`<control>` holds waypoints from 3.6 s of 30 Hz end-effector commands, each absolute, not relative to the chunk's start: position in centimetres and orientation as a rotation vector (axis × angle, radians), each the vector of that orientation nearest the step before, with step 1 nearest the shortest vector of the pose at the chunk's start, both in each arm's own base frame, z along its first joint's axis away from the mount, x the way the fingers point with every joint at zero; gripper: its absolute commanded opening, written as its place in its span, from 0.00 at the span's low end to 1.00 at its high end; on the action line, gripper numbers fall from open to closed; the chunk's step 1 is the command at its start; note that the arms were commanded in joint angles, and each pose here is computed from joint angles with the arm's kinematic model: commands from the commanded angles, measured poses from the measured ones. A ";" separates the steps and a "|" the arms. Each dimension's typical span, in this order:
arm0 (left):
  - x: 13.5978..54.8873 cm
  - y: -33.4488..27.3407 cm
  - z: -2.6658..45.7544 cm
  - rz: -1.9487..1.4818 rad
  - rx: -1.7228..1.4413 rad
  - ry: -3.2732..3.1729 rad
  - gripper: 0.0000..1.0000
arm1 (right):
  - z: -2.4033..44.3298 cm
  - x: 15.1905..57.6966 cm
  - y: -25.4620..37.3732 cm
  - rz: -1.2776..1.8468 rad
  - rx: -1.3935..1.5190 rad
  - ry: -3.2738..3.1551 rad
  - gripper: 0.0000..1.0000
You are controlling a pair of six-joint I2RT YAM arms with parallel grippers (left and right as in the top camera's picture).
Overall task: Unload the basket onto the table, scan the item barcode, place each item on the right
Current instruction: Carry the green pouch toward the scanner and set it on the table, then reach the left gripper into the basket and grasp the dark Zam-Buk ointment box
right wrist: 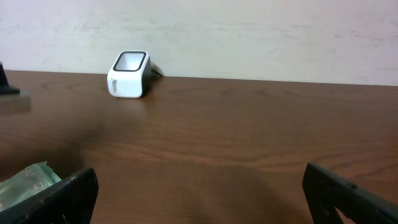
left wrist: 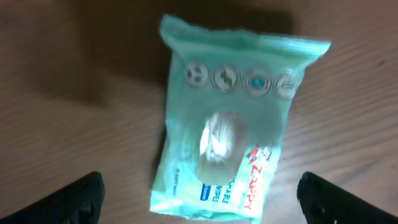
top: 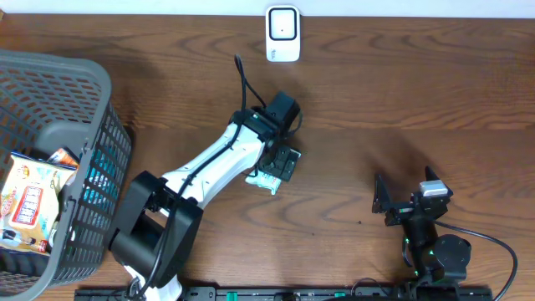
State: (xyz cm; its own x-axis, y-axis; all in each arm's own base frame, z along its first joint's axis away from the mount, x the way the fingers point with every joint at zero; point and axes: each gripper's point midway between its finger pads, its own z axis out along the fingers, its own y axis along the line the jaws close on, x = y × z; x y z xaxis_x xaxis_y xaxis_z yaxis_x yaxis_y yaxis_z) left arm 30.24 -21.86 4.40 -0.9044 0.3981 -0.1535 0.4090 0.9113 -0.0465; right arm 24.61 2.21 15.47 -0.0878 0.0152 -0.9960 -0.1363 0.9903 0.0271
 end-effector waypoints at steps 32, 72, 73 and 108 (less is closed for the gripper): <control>35.0 -17.8 4.3 -0.063 0.115 2.801 0.55 | 15.4 24.6 2.4 0.122 -0.107 1.655 0.99; 18.5 17.7 24.5 0.296 -1.576 2.129 0.98 | 15.4 24.6 2.4 0.121 -0.106 1.655 0.99; 18.1 18.2 23.4 0.290 -1.624 2.127 0.98 | 15.4 24.6 2.4 0.121 -0.106 1.655 0.99; 13.3 22.4 1.6 0.293 -2.218 2.434 0.98 | 15.4 24.6 2.4 0.122 -0.107 1.655 0.99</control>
